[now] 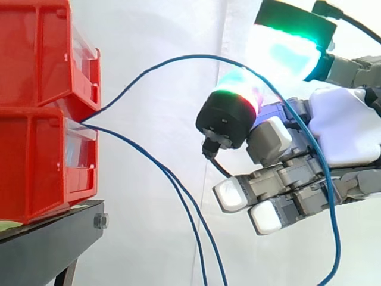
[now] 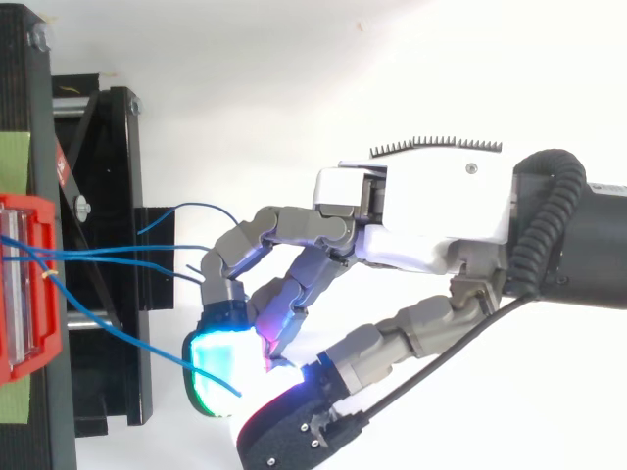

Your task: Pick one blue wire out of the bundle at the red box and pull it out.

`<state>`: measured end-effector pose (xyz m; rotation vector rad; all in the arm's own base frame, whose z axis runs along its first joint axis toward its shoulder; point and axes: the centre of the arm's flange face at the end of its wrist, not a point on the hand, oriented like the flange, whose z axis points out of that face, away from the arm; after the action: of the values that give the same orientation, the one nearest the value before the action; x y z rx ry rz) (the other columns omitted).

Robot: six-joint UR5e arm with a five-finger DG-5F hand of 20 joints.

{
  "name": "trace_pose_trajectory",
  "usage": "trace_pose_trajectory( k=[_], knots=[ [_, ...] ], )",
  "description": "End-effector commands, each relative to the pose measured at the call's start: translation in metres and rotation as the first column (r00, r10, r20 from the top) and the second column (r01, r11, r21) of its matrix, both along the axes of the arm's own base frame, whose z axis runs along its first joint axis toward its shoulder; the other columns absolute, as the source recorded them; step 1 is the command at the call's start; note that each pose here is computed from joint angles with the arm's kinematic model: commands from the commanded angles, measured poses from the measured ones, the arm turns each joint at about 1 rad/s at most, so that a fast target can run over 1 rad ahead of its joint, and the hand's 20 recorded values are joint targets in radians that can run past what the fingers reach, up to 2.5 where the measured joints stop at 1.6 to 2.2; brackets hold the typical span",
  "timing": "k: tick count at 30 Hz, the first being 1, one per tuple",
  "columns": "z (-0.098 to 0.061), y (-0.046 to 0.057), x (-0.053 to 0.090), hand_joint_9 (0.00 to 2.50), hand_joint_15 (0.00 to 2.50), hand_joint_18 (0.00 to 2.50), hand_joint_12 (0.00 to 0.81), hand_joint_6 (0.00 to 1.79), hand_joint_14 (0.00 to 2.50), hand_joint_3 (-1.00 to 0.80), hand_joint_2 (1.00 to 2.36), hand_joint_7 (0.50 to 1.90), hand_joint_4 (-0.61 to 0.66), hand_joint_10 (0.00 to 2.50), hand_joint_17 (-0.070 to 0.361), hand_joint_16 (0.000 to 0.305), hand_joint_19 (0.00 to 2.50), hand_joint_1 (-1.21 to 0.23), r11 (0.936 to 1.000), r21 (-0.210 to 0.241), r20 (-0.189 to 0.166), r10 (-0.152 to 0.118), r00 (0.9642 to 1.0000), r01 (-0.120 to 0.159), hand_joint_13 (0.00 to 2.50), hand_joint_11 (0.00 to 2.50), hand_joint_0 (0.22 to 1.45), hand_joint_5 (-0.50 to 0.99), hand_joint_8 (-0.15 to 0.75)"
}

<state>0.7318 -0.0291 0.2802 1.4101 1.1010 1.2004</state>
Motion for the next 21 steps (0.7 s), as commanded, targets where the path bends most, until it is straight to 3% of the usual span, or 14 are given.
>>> trace_pose_trajectory(
  k=[1, 17, 21],
  knots=[
    [0.0002, 0.0000, 0.0000, 1.02, 0.38, 0.62, 0.449, 0.90, 0.01, -0.34, 1.01, 1.11, 0.21, 0.01, 0.122, 0.054, 0.47, -0.73, 1.0000, -0.001, 0.000, 0.000, 1.0000, 0.000, 0.68, 0.77, 0.57, -0.12, 0.378],
    [0.0002, 0.0001, 0.0000, 1.06, 0.38, 0.61, 0.467, 0.88, 0.01, -0.50, 1.00, 1.10, 0.21, 0.01, 0.130, 0.058, 0.48, -0.53, 1.0000, 0.001, 0.000, 0.001, 1.0000, -0.001, 0.69, 0.76, 0.51, -0.11, 0.393],
    [0.0002, 0.0001, 0.0000, 1.07, 0.38, 0.63, 0.489, 0.87, 0.01, -0.50, 1.00, 1.02, 0.22, 0.01, 0.139, 0.062, 0.48, -0.50, 1.0000, 0.001, 0.000, 0.001, 1.0000, -0.001, 0.69, 0.74, 0.46, -0.10, 0.409]
  ],
)
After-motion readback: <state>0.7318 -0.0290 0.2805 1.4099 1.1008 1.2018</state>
